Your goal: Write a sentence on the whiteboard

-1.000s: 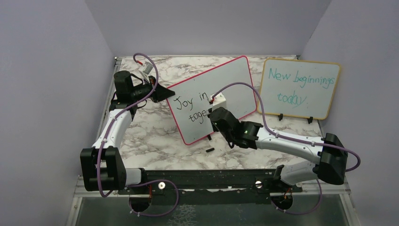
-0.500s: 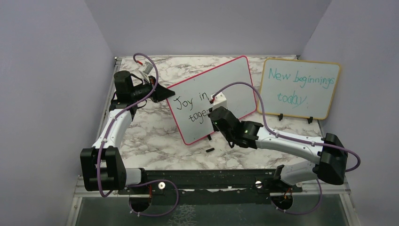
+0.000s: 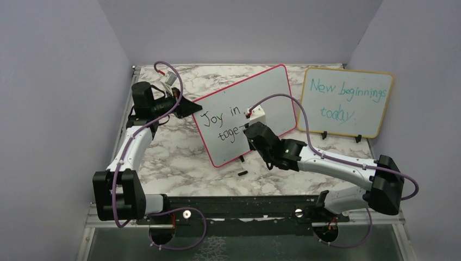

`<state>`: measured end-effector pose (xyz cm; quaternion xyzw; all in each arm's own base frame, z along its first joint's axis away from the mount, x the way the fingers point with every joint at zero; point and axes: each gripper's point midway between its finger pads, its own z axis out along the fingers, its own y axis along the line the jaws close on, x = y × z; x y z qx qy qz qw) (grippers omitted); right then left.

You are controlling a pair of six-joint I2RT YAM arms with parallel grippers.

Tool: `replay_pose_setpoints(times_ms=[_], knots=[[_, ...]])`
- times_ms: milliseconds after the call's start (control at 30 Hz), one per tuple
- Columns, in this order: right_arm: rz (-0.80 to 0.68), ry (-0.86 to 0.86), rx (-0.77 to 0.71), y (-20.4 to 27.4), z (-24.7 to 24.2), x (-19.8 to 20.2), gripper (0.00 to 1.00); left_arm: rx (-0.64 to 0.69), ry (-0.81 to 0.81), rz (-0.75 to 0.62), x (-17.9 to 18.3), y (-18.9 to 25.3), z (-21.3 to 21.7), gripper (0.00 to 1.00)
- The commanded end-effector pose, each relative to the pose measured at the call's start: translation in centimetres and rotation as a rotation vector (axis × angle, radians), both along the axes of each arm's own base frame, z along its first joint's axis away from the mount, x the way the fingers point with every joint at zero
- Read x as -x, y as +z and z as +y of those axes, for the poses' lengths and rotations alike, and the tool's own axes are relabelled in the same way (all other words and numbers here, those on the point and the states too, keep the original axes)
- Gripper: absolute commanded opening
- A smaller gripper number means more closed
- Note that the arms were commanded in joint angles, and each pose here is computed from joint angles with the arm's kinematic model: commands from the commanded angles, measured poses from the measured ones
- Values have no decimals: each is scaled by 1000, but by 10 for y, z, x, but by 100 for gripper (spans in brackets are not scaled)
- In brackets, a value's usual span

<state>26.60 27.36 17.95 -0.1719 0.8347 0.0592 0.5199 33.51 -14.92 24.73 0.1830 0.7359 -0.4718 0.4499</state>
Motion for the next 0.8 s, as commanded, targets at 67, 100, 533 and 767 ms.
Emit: replay_pose_setpoints(times_ms=[67,100,533,767], knots=[[-31,23,-61,20,-1,2,1,-97,80,27,-11,-34,10,0],[-32,30,-65,21,0,2,1,-97,80,28,-11,-34,10,0],[-31,73,-72,23,14,0,0,-98,80,25,-11,-33,10,0],[-39,68,-72,25,16,-3,0,-98,80,23,-12,-33,10,0]])
